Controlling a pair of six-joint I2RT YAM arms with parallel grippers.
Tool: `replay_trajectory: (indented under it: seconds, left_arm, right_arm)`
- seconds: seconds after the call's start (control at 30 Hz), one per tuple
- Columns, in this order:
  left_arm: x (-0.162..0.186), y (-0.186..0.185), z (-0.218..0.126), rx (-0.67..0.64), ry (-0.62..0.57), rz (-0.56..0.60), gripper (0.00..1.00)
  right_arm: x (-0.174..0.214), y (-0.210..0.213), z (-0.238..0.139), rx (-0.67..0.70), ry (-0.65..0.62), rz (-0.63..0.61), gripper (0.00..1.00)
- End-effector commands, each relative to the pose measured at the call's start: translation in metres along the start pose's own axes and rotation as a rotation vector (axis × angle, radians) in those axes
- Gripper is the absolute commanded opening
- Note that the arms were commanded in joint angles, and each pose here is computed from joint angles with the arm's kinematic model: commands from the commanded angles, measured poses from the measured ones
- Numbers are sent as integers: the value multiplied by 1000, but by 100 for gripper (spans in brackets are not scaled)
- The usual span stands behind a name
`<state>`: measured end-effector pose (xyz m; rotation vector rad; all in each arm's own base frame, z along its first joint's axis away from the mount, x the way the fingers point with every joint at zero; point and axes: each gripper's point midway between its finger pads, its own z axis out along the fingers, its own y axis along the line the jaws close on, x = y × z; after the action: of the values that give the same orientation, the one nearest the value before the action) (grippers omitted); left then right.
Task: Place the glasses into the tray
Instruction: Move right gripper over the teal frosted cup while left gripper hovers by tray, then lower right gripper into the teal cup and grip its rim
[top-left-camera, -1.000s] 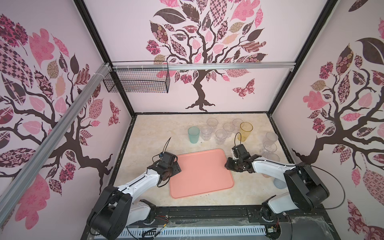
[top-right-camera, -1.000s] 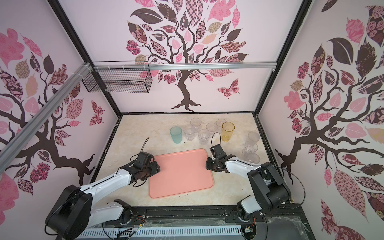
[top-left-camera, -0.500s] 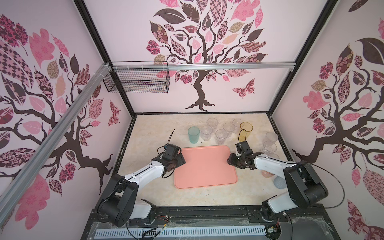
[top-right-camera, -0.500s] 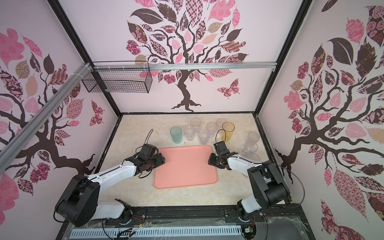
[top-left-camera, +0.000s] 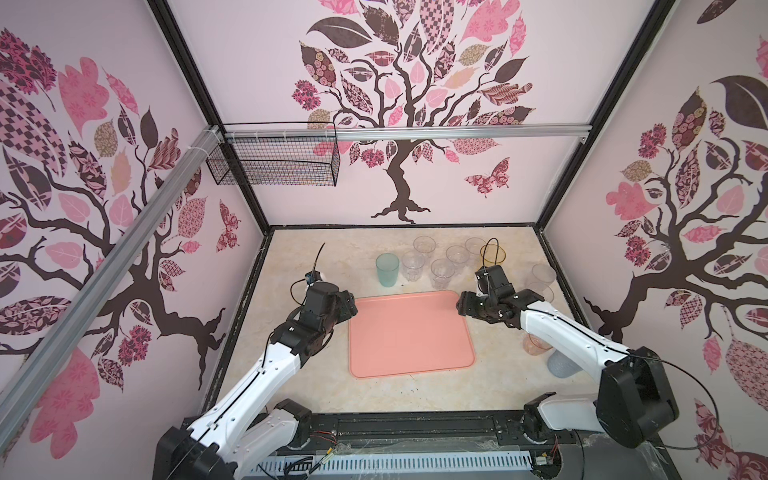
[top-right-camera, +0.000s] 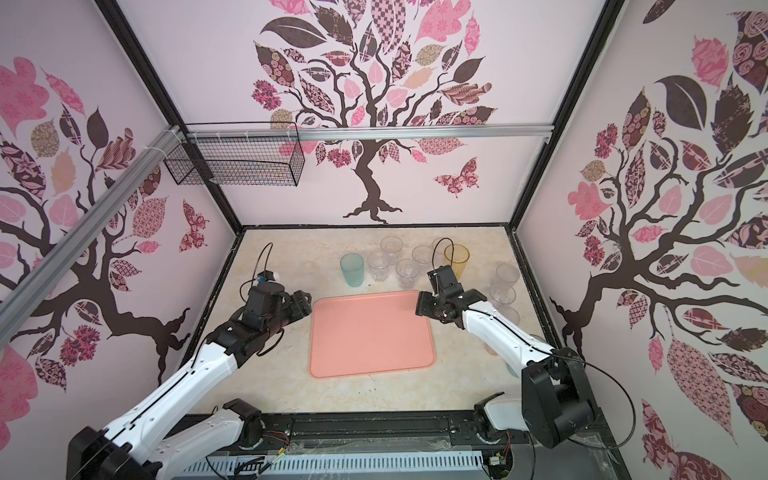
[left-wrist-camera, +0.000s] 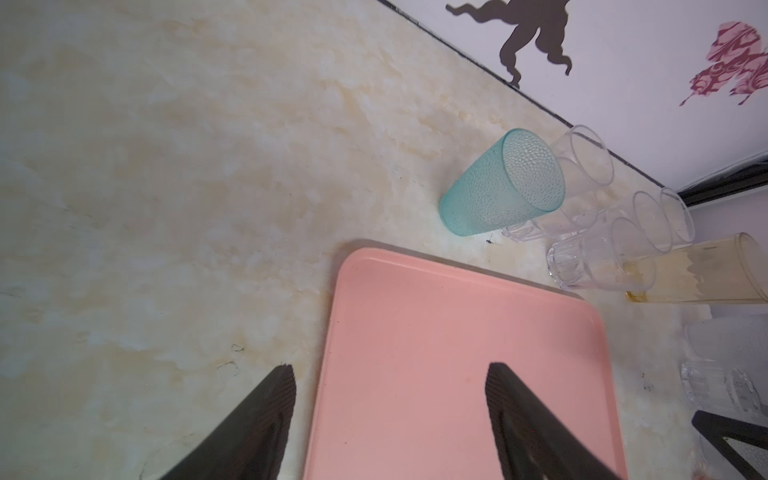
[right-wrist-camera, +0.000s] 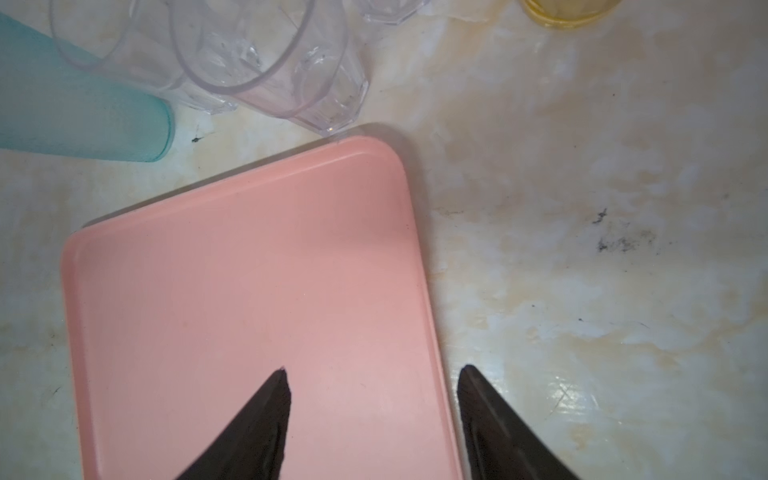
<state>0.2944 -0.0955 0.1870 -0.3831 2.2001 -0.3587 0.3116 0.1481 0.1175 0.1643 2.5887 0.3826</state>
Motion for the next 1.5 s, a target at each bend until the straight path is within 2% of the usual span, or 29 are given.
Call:
replay_trajectory:
  seconds: [0.0,0.1,0.23,0.33,0.43,0.57,0.7,0.83,1.03,1.1,1.17,1.27,1.33,1.47]
  left_arm:
    - [1,24,-10,-99,-20,99,77]
    - [9,27,-16,-106,27,128,76]
    - [23,35,-21,-121,56,94,76]
    - [27,33,-20,-102,37,37,74]
    - [20,13,-10,-58,38,10,73]
    - [13,-10,-1,-112,81,146,74]
    - [32,-22,6,-111,115,254,75]
    - [48,-36,22,-27,52,278,74]
    - [35,-62,43,31,-9,417,77]
    - [38,-67,52,107,45,379,75]
    - [33,-62,56,121,59,297,75]
    - [20,-49,55,86,35,263,76]
    - [14,-38,54,78,39,239,76]
    - [19,-37,52,149,88,216,74]
  right_arm:
    - [5,19,-6,61,5,-131,68]
    - [9,48,-1,31,11,-194,68]
    - [9,75,2,-6,-14,-241,68]
    - [2,82,2,23,-48,-272,66]
    - [-8,84,-1,34,-94,-263,63]
    - [-18,99,-1,-3,-119,-270,58]
    - [-26,110,3,-22,-126,-268,55]
    - [-39,125,10,-39,-151,-261,54]
    - [-68,174,28,-110,-142,-252,53]
    - [-77,185,33,-109,-137,-265,54]
    - [-86,194,39,-110,-146,-274,54]
    - [-95,200,53,-85,-154,-290,53]
    - [-101,199,63,-42,-157,-294,50]
    - [-109,203,74,-18,-182,-291,43]
